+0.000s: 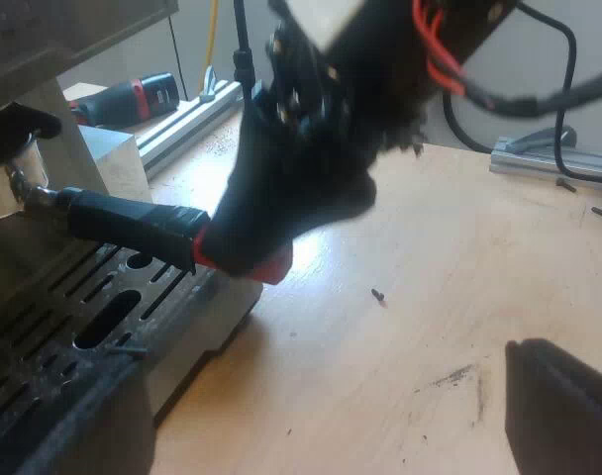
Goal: Grind coffee beans and then tamp
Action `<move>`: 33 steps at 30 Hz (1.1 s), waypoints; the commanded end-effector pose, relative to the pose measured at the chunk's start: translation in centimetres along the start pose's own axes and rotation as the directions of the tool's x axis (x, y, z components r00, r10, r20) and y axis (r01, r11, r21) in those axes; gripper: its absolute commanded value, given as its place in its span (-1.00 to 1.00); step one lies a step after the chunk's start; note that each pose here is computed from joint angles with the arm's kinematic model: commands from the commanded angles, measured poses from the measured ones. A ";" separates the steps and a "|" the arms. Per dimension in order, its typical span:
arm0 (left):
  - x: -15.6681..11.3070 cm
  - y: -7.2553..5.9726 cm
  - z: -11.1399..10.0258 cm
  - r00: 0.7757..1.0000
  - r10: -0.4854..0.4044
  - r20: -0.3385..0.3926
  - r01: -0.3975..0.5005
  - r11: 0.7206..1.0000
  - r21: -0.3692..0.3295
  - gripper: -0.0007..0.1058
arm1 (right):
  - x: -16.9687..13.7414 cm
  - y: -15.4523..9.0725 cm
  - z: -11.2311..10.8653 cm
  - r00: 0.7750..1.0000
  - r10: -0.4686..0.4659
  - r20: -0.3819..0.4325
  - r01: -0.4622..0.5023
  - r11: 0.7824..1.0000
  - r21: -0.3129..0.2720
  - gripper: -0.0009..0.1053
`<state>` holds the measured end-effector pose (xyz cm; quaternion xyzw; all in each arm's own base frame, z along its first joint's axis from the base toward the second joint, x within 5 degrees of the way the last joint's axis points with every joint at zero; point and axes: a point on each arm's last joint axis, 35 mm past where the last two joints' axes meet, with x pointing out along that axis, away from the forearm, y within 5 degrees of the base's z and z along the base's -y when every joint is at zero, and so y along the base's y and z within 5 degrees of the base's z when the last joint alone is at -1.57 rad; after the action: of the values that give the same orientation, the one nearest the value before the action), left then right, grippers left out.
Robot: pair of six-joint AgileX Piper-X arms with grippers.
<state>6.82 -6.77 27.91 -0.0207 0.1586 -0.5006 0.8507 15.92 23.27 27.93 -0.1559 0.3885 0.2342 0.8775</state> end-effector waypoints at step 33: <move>-0.1 -0.1 0.3 1.000 0.005 0.015 -0.005 1.000 -0.001 0.41 | 5.5 -1.4 -1.3 0.996 0.000 -0.085 0.000 1.000 -0.004 0.18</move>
<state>6.82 -6.77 27.91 -0.0207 0.1586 -0.5006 0.8507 18.93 23.19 22.86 -0.1630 0.4298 0.2257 0.8589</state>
